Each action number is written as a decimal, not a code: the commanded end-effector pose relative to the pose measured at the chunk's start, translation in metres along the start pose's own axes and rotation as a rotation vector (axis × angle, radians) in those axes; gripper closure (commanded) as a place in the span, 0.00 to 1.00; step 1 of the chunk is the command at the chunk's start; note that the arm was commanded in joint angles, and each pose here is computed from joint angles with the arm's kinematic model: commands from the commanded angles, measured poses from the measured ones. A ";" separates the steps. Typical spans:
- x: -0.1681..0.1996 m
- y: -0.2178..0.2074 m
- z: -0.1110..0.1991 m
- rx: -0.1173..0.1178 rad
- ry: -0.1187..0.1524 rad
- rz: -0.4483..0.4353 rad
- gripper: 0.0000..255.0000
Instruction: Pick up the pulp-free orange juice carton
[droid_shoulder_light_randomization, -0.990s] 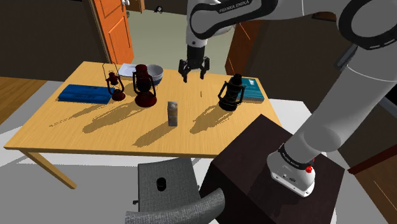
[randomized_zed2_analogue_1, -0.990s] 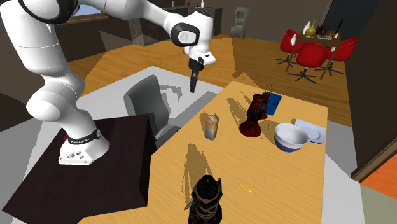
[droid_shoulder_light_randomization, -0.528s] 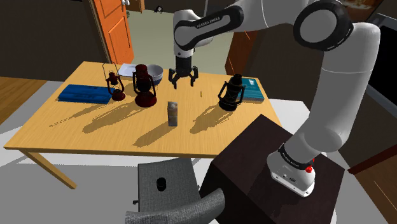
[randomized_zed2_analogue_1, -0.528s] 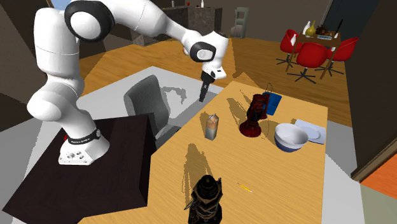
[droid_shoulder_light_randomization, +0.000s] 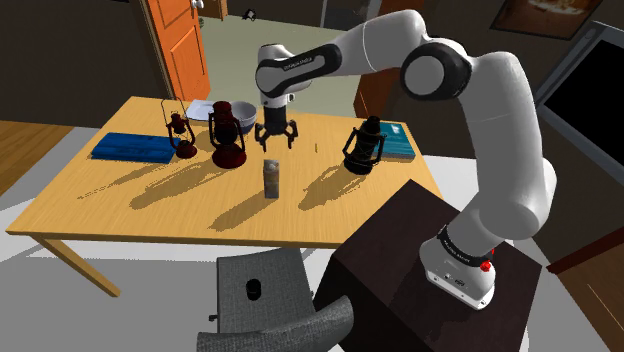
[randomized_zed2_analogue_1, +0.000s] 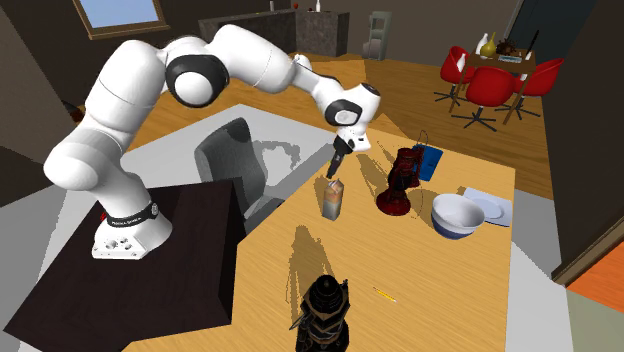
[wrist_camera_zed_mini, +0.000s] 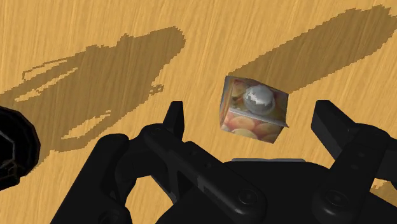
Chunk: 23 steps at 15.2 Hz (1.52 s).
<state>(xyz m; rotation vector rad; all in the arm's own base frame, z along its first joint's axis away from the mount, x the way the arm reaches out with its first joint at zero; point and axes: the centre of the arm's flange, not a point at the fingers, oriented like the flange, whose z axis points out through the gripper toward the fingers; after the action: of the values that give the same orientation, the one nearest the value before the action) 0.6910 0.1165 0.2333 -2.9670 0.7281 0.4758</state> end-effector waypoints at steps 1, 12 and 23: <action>0.021 -0.006 0.020 -0.002 -0.020 0.031 0.00; 0.072 -0.017 0.092 -0.006 -0.059 0.090 0.00; 0.073 -0.017 0.095 -0.006 -0.059 0.090 1.00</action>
<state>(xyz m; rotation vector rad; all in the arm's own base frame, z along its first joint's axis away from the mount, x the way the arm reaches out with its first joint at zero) 0.7337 0.1101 0.1216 -2.9209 0.8595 0.5663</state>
